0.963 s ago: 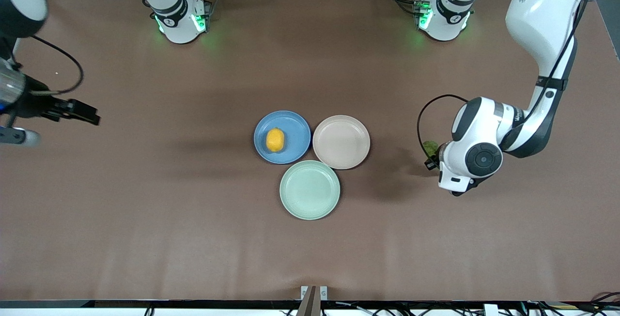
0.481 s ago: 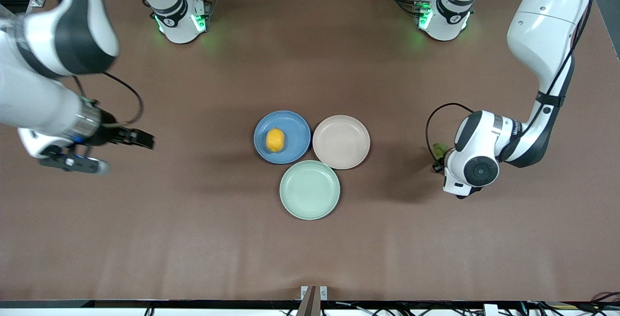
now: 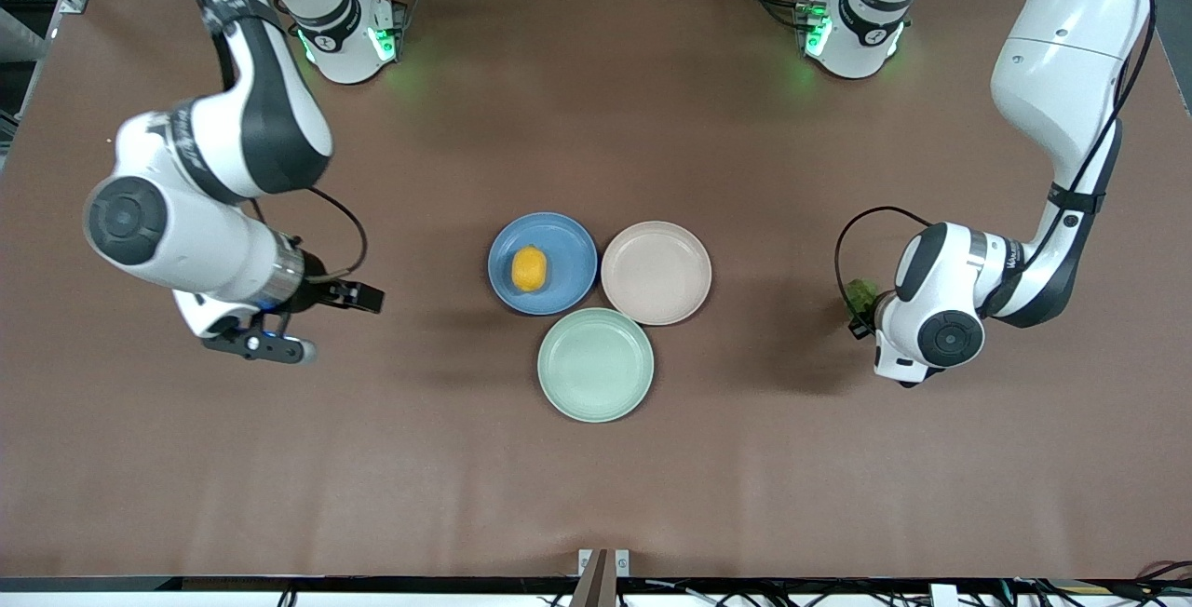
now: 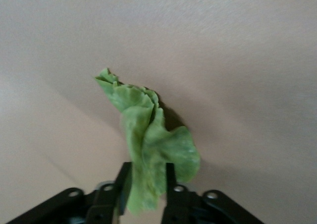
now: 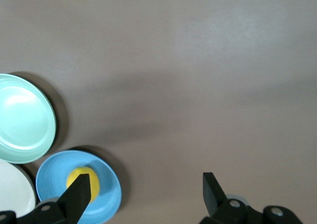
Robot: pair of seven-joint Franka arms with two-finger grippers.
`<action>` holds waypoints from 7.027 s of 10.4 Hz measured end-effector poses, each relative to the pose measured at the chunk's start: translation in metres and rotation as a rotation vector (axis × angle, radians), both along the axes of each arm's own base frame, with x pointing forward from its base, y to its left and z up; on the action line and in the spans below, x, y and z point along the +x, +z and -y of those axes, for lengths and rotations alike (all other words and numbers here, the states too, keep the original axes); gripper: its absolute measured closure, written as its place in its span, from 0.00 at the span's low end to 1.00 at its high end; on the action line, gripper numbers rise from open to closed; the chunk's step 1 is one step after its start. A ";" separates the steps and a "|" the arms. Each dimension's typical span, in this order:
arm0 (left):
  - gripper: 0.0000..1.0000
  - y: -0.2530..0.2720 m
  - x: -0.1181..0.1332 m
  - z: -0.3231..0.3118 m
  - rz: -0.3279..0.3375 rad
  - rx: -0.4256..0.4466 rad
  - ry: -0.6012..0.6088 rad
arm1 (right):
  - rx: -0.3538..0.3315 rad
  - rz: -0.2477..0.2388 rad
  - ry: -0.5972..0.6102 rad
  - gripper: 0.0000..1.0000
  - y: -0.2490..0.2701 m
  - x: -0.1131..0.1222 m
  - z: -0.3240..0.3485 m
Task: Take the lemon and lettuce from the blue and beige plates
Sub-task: 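Lower the lettuce to the table while the right gripper reaches the lemon, then release the lettuce and raise the left gripper while the right gripper grasps the lemon, then lift the lemon off the blue plate and carry it away with the right gripper, then lower the lemon onto the table and open the right gripper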
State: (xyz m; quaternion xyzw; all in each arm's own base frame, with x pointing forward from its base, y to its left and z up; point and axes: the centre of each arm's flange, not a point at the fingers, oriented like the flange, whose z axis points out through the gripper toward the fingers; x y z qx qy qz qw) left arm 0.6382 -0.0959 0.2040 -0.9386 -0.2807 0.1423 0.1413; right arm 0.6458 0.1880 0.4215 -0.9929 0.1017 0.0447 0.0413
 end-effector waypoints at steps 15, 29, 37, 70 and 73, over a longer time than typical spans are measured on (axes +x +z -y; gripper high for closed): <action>0.00 0.309 -0.010 -0.041 0.209 -0.059 -0.215 | 0.006 -0.013 -0.039 0.00 -0.170 -0.060 -0.156; 0.00 0.388 -0.047 -0.069 0.284 -0.207 -0.211 | -0.035 -0.015 0.001 0.01 -0.234 -0.143 -0.211; 0.00 0.404 -0.057 -0.047 0.294 -0.227 -0.342 | -0.038 -0.015 -0.002 0.40 -0.229 -0.139 -0.209; 0.00 0.427 -0.075 -0.013 0.288 -0.246 -0.593 | -0.133 -0.035 0.230 0.40 -0.209 -0.015 0.227; 0.00 0.430 -0.076 -0.011 0.296 -0.257 -0.594 | -0.126 -0.038 0.252 0.40 -0.235 -0.025 0.213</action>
